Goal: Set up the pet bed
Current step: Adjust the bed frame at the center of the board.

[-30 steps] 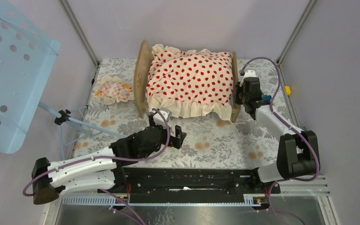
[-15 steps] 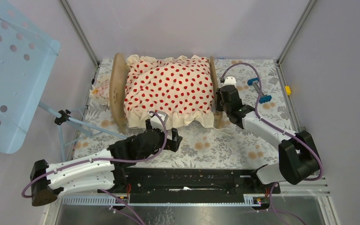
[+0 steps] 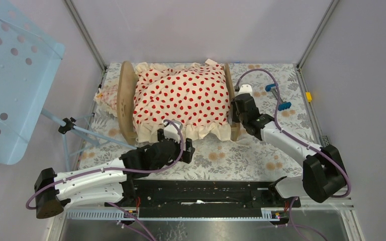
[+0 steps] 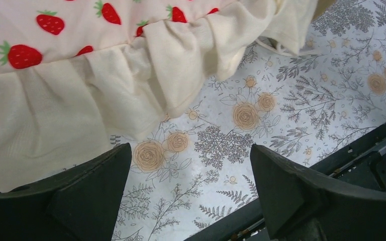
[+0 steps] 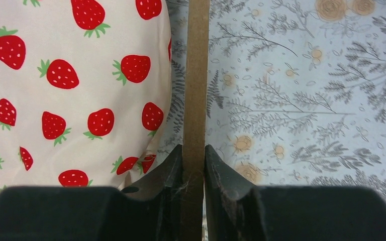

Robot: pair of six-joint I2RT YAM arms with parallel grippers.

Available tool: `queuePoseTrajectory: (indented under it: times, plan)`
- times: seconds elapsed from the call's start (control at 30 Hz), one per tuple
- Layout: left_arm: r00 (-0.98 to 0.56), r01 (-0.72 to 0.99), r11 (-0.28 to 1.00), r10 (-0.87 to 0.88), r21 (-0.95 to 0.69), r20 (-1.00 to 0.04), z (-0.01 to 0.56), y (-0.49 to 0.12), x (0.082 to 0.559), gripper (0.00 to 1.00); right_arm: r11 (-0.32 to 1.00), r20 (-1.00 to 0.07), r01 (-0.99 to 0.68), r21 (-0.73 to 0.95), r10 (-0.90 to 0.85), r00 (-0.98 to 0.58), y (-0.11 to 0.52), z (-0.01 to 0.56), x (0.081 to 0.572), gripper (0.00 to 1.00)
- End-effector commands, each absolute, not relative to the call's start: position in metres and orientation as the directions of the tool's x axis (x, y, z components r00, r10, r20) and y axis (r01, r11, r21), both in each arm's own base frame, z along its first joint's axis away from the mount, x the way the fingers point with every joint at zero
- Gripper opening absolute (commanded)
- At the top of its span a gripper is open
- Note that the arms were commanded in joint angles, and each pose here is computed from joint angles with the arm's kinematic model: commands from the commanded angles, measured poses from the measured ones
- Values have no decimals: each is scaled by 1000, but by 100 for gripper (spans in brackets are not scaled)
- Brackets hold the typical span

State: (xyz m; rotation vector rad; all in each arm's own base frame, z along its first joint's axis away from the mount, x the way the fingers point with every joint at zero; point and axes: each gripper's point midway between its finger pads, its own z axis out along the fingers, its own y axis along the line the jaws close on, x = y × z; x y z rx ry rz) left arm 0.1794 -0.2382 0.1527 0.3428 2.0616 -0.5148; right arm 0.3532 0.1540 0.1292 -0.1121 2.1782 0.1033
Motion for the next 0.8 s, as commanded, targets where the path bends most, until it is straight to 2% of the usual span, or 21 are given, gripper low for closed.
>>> queuePoseTrajectory:
  times: [0.0, 0.23, 0.47, 0.6, 0.77]
  plan:
    - [-497, 393, 881, -37, -263, -867, 168, -237, 185, 96, 997, -885, 39, 66, 77, -460, 125, 175, 358, 0]
    - [-499, 369, 886, -67, -282, -864, 169, -230, 184, 96, 875, -840, 397, 279, 422, -340, 85, 168, 332, 0]
    - [-507, 368, 884, -71, -290, -859, 168, -230, 182, 95, 730, -785, 569, 379, 579, -219, 58, 160, 305, 0]
    - [-515, 359, 883, -81, -301, -853, 164, -229, 181, 95, 652, -749, 605, 457, 649, -133, 47, 157, 292, 0]
    - [-519, 366, 881, -74, -299, -852, 161, -231, 181, 95, 691, -711, 521, 502, 672, -206, 78, 154, 307, 0]
